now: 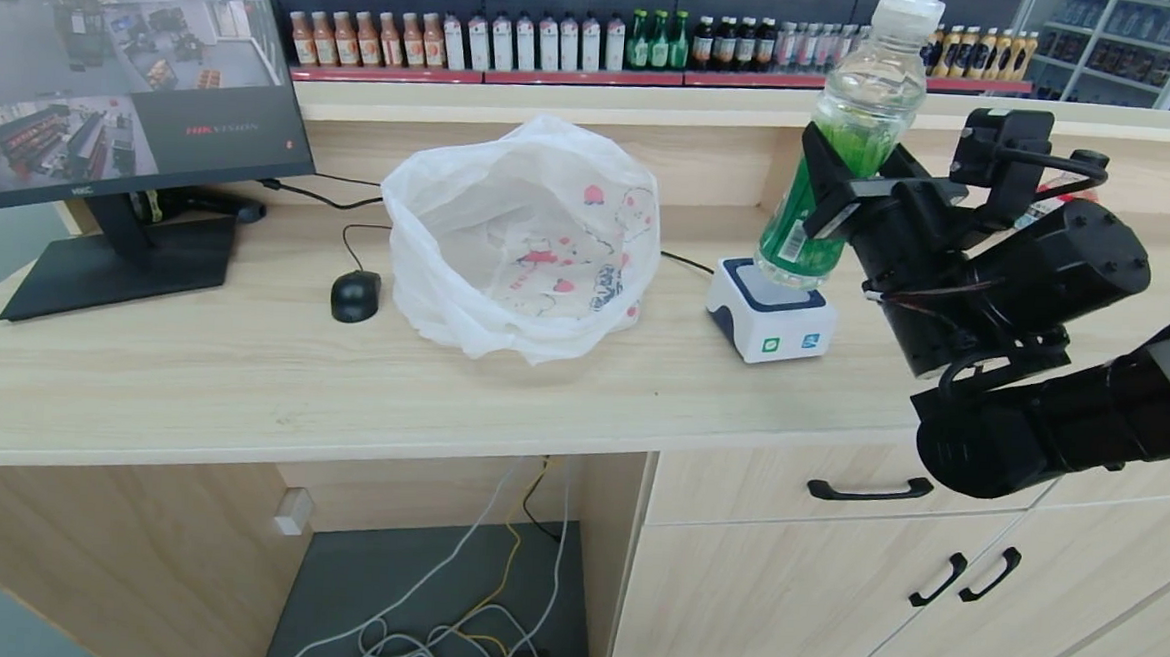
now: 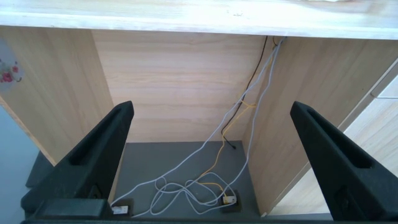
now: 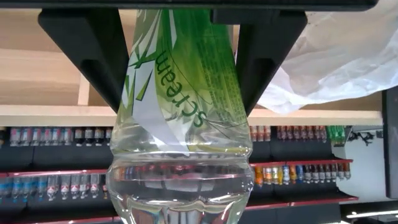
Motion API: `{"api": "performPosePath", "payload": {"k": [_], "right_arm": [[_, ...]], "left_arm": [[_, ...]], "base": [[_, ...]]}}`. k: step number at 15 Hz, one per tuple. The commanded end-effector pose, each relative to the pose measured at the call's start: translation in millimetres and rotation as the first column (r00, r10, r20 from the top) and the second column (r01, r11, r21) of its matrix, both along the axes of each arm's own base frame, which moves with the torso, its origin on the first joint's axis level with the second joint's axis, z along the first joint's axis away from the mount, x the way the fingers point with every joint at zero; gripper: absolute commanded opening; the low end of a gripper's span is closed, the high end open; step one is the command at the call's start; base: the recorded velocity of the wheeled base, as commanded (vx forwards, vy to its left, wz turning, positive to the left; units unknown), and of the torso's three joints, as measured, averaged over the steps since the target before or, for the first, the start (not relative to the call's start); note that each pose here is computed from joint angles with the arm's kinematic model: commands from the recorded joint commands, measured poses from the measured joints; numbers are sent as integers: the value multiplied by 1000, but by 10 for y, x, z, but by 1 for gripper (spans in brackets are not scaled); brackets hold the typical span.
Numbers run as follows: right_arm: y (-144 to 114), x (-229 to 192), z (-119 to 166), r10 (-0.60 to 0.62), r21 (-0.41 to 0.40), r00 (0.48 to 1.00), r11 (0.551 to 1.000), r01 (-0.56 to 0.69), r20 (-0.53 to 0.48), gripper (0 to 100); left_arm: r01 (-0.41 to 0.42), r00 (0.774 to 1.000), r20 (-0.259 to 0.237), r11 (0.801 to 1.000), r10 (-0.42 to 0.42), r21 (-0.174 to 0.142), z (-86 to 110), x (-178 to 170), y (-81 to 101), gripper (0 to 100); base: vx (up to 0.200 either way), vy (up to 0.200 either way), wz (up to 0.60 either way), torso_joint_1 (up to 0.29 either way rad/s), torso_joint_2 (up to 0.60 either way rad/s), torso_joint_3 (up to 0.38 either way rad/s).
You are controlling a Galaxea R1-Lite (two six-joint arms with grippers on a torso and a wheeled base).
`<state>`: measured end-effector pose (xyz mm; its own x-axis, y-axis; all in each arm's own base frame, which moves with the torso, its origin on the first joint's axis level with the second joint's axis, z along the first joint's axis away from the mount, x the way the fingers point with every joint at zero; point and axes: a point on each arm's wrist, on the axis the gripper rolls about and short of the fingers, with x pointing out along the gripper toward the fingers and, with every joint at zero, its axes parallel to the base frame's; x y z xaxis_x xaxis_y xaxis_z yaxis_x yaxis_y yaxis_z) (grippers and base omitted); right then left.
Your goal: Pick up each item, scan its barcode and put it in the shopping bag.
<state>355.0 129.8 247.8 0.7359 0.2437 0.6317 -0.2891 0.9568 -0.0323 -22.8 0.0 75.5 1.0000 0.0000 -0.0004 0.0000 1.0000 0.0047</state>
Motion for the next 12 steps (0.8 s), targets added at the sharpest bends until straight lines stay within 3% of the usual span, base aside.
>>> {"api": "performPosePath", "payload": {"k": [1, 3, 12], "right_arm": [[5, -11, 6, 3, -1, 1000, 1000, -3, 2, 0], [10, 3, -13, 3, -1, 1000, 1000, -3, -3, 0], [14, 14, -27, 3, -2, 1000, 1000, -3, -6, 0]], "left_arm": [[0, 1000, 0, 1000, 0, 0, 0, 0, 0, 100], [0, 1000, 0, 1000, 0, 0, 0, 0, 0, 100], [0, 1000, 0, 1000, 0, 0, 0, 0, 0, 100]], "base": [[0, 0, 0, 0, 0, 0], [0, 0, 0, 0, 0, 0], [0, 200, 0, 4, 3, 1]]}}
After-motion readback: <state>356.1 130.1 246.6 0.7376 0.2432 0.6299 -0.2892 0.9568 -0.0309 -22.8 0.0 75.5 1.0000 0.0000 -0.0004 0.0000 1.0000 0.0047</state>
